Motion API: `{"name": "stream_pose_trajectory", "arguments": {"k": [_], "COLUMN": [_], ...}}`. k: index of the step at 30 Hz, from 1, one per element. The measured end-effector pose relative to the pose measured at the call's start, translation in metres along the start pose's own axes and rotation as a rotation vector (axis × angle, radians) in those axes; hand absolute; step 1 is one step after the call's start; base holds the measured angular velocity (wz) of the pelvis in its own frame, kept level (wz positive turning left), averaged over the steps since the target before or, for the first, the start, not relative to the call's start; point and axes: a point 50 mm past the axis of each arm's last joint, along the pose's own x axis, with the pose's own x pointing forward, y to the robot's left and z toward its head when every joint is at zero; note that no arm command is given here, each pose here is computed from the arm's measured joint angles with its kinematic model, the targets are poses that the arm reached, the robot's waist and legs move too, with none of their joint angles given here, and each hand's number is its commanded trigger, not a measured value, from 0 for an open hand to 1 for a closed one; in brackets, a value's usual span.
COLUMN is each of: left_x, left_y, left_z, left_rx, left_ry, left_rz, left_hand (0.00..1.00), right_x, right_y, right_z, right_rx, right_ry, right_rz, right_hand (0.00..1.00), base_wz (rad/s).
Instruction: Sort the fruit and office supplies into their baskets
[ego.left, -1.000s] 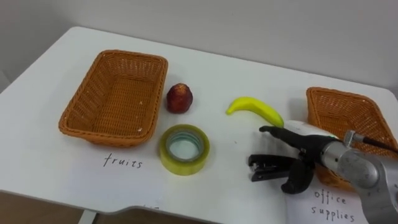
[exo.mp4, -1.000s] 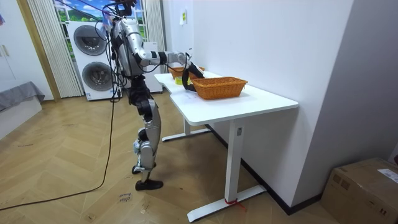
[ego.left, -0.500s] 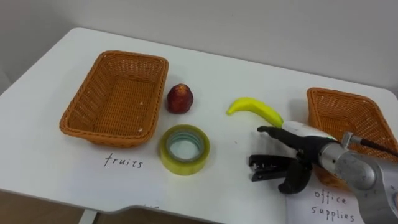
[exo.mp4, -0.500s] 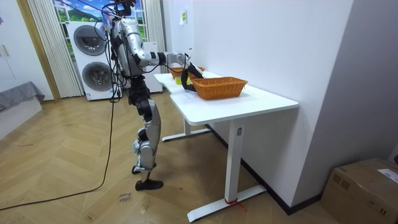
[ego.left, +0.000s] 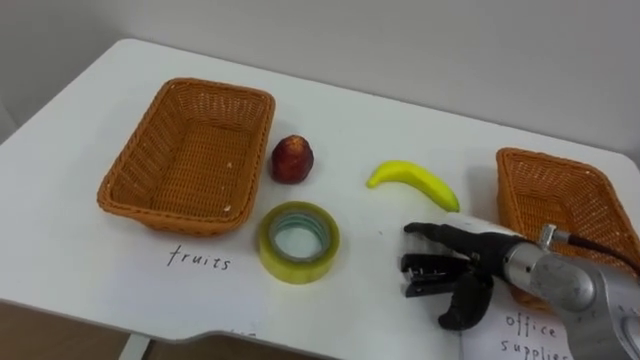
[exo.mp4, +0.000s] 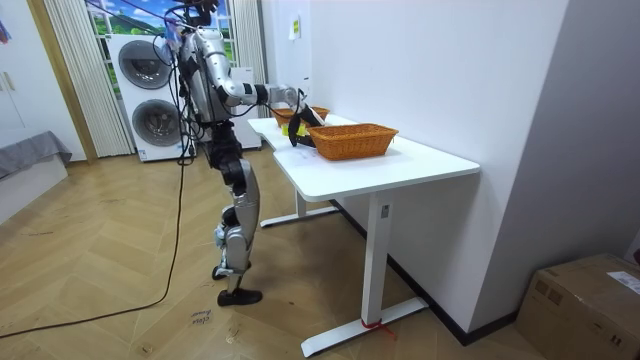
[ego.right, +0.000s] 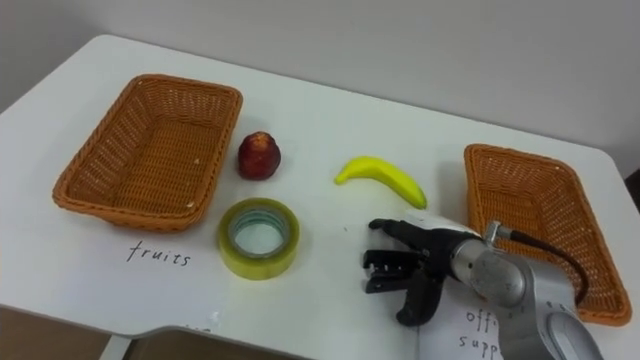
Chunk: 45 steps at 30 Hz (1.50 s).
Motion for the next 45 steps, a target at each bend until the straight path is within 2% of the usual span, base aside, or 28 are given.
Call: {"name": "stream_pose_trajectory", "arguments": {"k": [6,7,8,9,21,45], "left_x": [0.0,0.0,0.0,0.0,0.001,0.001], "left_y": [0.001,0.001,0.001,0.001,0.004,0.006], "left_z": [0.0,0.0,0.001,0.001,0.006,0.011], "left_rx": [-0.003,-0.003,-0.003,-0.003,-0.004,-0.009], "left_ry": [0.016,0.015,0.016,0.015,0.001,-0.018], "left_rz": [0.0,0.002,0.006,0.01,0.031,0.039], "left_hand": [0.0,0.0,0.0,0.0,0.0,0.0], "right_x": [0.0,0.0,0.0,0.0,-0.001,0.0], "right_y": [0.0,0.0,0.001,0.001,-0.006,-0.002], "right_z": [-0.004,-0.005,-0.005,-0.006,-0.008,-0.01], "right_rx": [0.014,0.016,0.02,0.021,0.031,0.109], "right_ry": [0.032,0.037,0.041,0.043,0.066,0.032], "right_rz": [-0.004,-0.006,-0.007,-0.007,-0.121,-0.13], "right_hand": [0.01,0.34,0.75,1.0,1.0,1.0], "base_wz": [0.03,0.0,0.0,0.05,0.01,-0.02]}}
